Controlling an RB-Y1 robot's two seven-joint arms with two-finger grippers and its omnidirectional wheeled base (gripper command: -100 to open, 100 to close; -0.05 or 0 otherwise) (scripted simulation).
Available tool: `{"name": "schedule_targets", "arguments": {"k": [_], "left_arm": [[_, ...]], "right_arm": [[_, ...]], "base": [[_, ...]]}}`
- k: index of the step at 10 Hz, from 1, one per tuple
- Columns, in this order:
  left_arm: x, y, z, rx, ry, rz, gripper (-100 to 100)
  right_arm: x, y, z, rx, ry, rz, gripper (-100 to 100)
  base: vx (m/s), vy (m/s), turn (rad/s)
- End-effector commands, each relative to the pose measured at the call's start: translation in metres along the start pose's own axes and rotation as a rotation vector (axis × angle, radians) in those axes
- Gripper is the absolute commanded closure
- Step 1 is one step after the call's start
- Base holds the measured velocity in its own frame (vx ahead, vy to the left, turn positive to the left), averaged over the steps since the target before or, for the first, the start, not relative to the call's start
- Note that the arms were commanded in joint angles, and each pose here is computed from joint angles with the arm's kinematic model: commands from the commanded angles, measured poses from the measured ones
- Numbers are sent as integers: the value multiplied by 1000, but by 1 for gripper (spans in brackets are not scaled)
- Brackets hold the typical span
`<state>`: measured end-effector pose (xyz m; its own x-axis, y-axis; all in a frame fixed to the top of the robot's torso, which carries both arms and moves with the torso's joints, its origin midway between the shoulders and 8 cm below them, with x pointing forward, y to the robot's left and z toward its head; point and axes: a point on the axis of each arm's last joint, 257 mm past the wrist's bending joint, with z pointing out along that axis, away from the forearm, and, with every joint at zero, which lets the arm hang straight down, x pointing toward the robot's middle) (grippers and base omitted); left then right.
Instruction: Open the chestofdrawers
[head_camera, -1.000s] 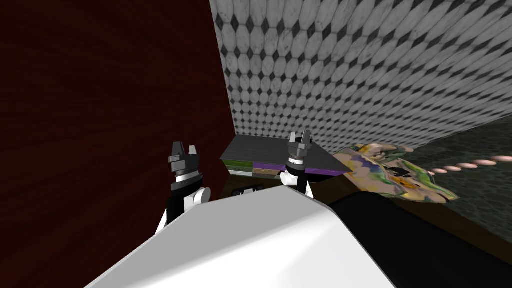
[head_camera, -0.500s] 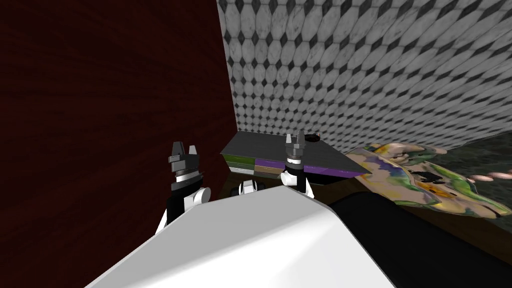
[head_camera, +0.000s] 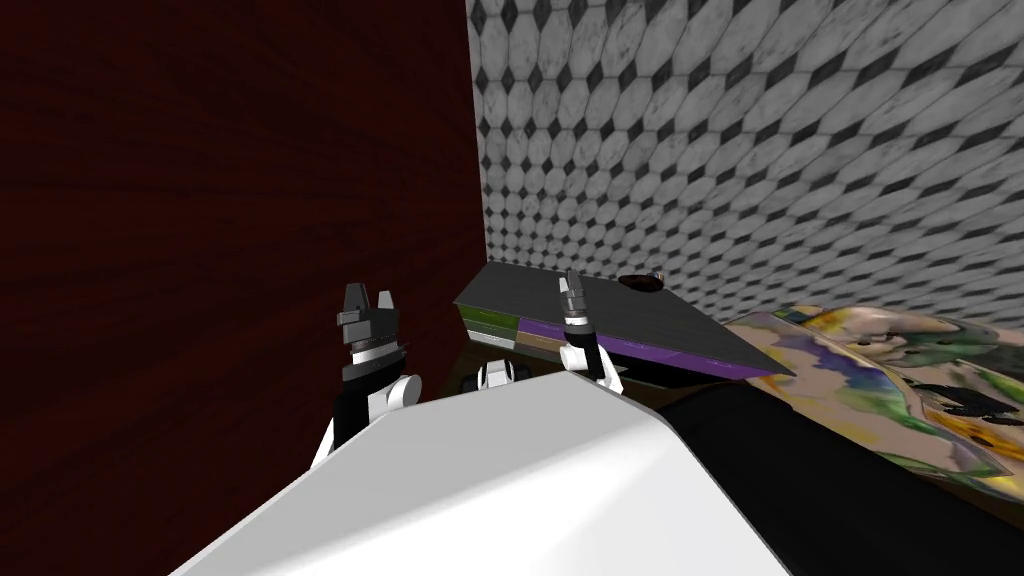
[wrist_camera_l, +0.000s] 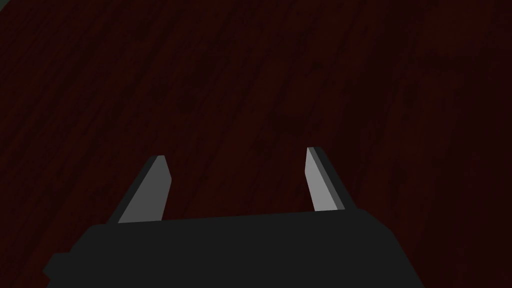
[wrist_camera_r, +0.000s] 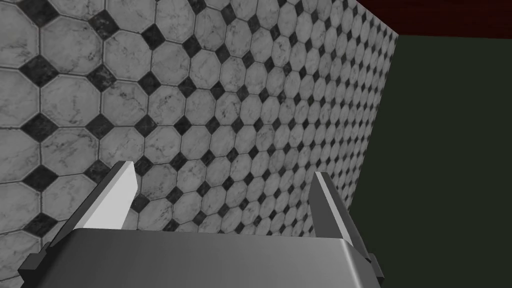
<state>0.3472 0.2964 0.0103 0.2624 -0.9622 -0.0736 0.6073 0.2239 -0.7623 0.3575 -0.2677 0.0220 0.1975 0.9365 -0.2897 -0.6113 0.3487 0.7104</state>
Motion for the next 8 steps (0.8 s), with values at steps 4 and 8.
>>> {"name": "schedule_targets", "arguments": {"k": [4, 8], "left_arm": [[0, 0, 0, 0, 0, 0, 0], [0, 0, 0, 0, 0, 0, 0]], "right_arm": [[31, -85, -20, 233, 105, -107, -100], [45, -138, -42, 393, 167, -183, -100]], "base": [[8, 37, 227], [5, 36, 185]]}}
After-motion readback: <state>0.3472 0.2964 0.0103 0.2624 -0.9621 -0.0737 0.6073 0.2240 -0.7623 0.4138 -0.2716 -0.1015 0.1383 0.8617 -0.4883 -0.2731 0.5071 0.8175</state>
